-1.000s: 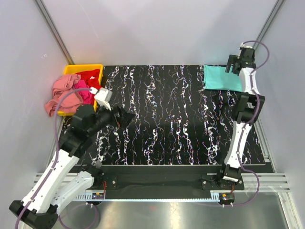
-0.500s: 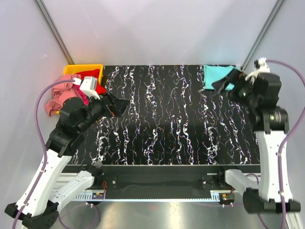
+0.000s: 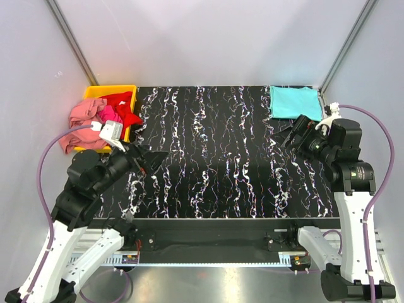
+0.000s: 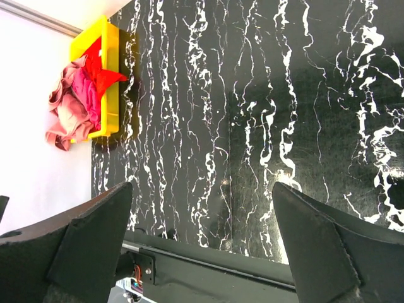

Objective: Fold and stack the t-shirts
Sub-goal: Neatly place the folded tshirt to the corner

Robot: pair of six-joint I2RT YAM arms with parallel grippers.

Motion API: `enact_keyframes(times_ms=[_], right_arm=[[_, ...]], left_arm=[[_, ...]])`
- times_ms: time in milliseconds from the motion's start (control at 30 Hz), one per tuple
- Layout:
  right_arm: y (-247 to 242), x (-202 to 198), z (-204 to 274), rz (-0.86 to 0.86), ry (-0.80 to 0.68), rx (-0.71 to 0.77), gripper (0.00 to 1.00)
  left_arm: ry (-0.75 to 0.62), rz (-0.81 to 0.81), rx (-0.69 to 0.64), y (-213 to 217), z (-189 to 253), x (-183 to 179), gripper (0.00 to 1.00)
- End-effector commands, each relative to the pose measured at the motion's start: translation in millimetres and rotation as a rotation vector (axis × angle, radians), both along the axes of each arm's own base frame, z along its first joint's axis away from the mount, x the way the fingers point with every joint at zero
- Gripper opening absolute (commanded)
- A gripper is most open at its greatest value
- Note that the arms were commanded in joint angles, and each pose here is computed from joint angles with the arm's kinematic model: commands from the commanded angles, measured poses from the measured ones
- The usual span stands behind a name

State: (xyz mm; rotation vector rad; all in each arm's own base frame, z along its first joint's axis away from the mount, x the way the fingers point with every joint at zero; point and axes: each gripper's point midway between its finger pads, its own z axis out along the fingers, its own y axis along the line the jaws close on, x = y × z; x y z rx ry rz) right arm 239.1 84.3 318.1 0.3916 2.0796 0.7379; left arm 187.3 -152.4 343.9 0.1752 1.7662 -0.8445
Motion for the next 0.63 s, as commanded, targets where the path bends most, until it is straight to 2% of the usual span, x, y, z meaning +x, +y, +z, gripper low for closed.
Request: enact_keyframes(times_ms=[0,600], right_arm=[[4.2,-4.8,5.2,0.036,-0.025,0.002,1.0],[1.4,-3.4,10.4,0.046,-0.077,-0.037,1.0]], left_arm=[[-0.005,-0.03,0.004,-1.9,-1.3,-5.6,0.99],[-0.039,-0.048,0.014,-1.6,6.4,-10.1,0.99]])
